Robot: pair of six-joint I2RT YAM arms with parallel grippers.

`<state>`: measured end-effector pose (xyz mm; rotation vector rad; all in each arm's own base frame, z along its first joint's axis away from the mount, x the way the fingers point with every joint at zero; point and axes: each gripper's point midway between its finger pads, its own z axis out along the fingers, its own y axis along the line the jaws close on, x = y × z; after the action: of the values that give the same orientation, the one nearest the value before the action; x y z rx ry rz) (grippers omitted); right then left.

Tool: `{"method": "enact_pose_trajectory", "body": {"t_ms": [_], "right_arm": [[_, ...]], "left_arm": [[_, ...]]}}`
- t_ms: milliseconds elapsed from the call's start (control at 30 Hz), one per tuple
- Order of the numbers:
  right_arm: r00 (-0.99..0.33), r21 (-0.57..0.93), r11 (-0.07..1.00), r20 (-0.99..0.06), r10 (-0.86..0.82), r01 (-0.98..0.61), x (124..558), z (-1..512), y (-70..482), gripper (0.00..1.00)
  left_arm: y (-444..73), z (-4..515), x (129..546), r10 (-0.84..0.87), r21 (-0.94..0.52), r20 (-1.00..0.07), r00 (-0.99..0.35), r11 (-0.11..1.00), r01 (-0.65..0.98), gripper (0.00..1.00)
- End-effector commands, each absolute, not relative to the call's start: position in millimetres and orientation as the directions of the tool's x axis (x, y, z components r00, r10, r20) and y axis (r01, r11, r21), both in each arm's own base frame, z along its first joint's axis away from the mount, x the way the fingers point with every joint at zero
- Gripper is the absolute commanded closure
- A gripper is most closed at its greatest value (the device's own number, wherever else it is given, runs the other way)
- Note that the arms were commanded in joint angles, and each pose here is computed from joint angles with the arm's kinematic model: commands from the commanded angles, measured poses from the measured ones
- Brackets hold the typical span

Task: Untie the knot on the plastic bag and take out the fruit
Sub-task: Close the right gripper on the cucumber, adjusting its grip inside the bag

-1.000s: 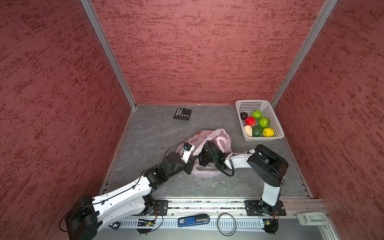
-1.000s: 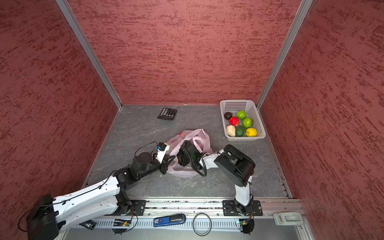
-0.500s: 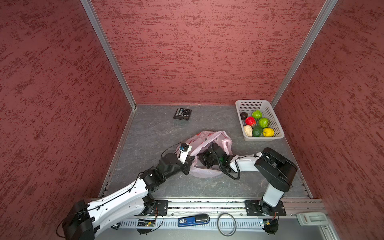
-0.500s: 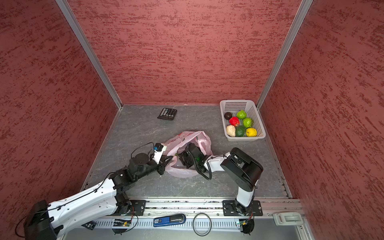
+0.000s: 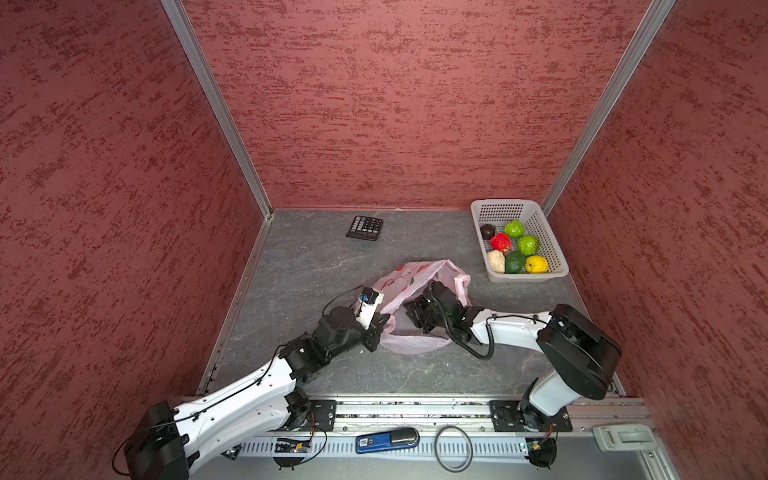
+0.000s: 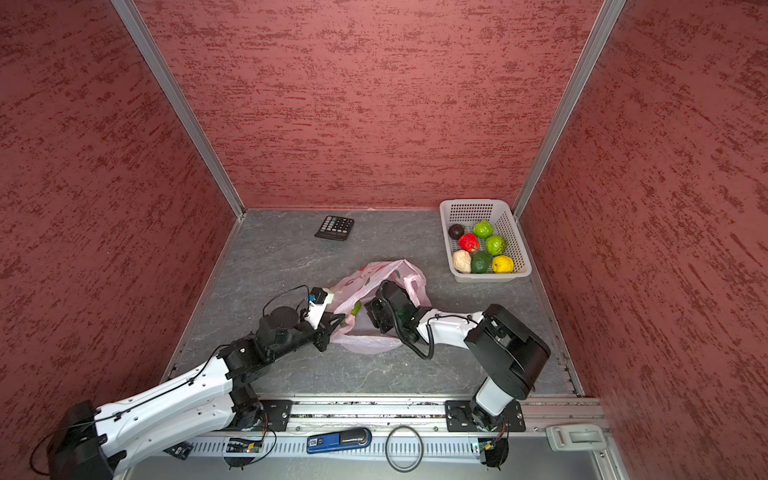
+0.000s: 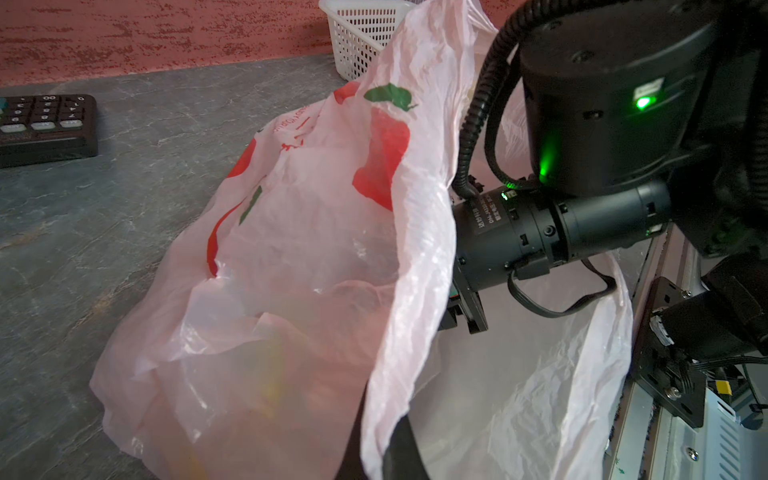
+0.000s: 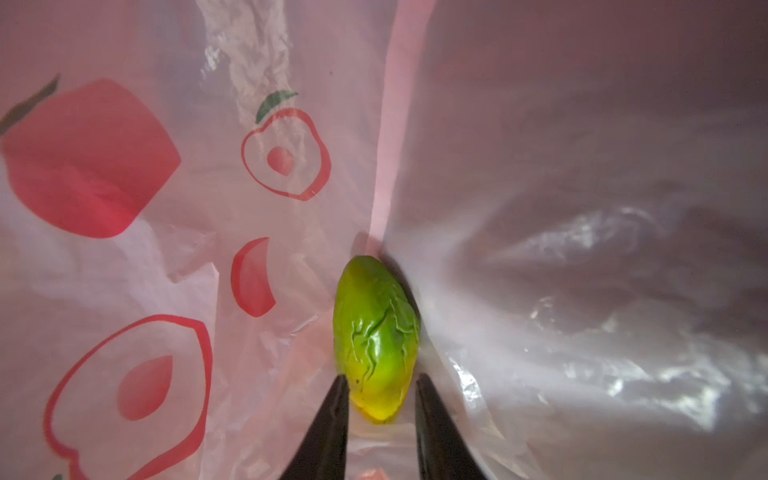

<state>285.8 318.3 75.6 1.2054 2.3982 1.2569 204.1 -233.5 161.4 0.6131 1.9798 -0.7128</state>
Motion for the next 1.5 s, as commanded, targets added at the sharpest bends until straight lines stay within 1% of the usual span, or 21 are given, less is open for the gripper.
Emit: {"method": "enact_pose_trajectory", "body": {"t_ms": [0, 33, 100, 200, 267, 400, 533, 667, 700, 767, 900, 967, 1033, 1133, 1300, 1467], "right_arm": [[-0.700, 0.758, 0.374, 0.148, 0.698, 0.534, 291.7, 92.1, 326.4, 0.57], [-0.728, 0.764, 0.408, 0.116, 0.675, 0.500, 293.8, 95.7, 330.6, 0.53], [-0.798, 0.762, 0.512, 0.010, 0.602, 0.396, 297.1, 103.0, 339.8, 0.44], [-0.864, 0.716, 0.633, -0.082, 0.497, 0.296, 292.6, 97.3, 342.6, 0.36], [-0.882, 0.697, 0.656, -0.074, 0.466, 0.288, 284.5, 86.2, 340.6, 0.34], [-0.908, 0.710, 0.644, -0.017, 0.418, 0.283, 272.2, 73.1, 348.9, 0.33], [-0.923, 0.726, 0.634, 0.004, 0.385, 0.267, 271.4, 72.5, 361.5, 0.31], [-0.940, 0.717, 0.651, 0.017, 0.341, 0.249, 269.4, 65.1, 370.2, 0.28], [-0.944, 0.709, 0.664, 0.010, 0.329, 0.239, 268.9, 63.5, 370.7, 0.26], [-0.953, 0.688, 0.696, -0.019, 0.301, 0.206, 268.4, 63.1, 371.7, 0.20], [-0.968, 0.628, 0.771, -0.116, 0.223, 0.102, 265.9, 67.1, 374.3, 0.08], [-0.972, 0.596, 0.800, -0.139, 0.190, 0.071, 263.0, 62.3, 376.0, 0.04], [-0.976, 0.570, 0.819, -0.135, 0.173, 0.066, 260.3, 52.3, 376.7, 0.02], [-0.978, 0.511, 0.857, -0.138, 0.155, 0.064, 260.0, 38.1, 374.7, 0.02], [-0.973, 0.403, 0.910, -0.149, 0.174, 0.101, 264.0, 16.2, 362.9, 0.02], [-0.960, 0.311, 0.942, -0.201, 0.197, 0.128, 265.3, 15.2, 337.3, 0.05]], "left_arm": [[-234.7, 152.9, 199.6, 0.167, -0.256, -0.847, -0.505, 0.705, 0.662, 1.00], [-234.9, 149.8, 198.5, 0.175, -0.255, -0.841, -0.512, 0.706, 0.660, 1.00], [-234.0, 148.3, 198.3, 0.173, -0.245, -0.845, -0.506, 0.716, 0.654, 1.00], [-231.7, 152.8, 202.5, 0.160, -0.225, -0.862, -0.481, 0.730, 0.646, 1.00], [-231.4, 155.2, 205.4, 0.162, -0.208, -0.870, -0.465, 0.735, 0.646, 1.00], [-231.1, 159.0, 211.1, 0.158, -0.195, -0.879, -0.451, 0.743, 0.640, 1.00], [-228.8, 159.5, 214.4, 0.136, -0.199, -0.885, -0.445, 0.754, 0.626, 1.00], [-230.2, 168.2, 217.5, 0.110, -0.205, -0.900, -0.422, 0.747, 0.632, 1.00], [-229.7, 170.0, 218.9, 0.108, -0.202, -0.902, -0.417, 0.748, 0.632, 1.00], [-229.3, 172.4, 221.9, 0.110, -0.195, -0.906, -0.410, 0.750, 0.632, 1.00], [-227.5, 178.8, 227.0, 0.098, -0.199, -0.910, -0.403, 0.749, 0.632, 1.00], [-226.4, 180.3, 228.4, 0.089, -0.204, -0.912, -0.400, 0.747, 0.633, 1.00], [-225.9, 179.8, 229.3, 0.086, -0.209, -0.912, -0.402, 0.745, 0.634, 1.00], [-225.5, 179.3, 229.6, 0.084, -0.213, -0.911, -0.403, 0.741, 0.636, 1.00], [-222.5, 179.3, 227.5, 0.079, -0.221, -0.909, -0.410, 0.742, 0.633, 1.00], [-217.2, 176.8, 222.6, 0.090, -0.221, -0.900, -0.426, 0.749, 0.625, 1.00]]}}
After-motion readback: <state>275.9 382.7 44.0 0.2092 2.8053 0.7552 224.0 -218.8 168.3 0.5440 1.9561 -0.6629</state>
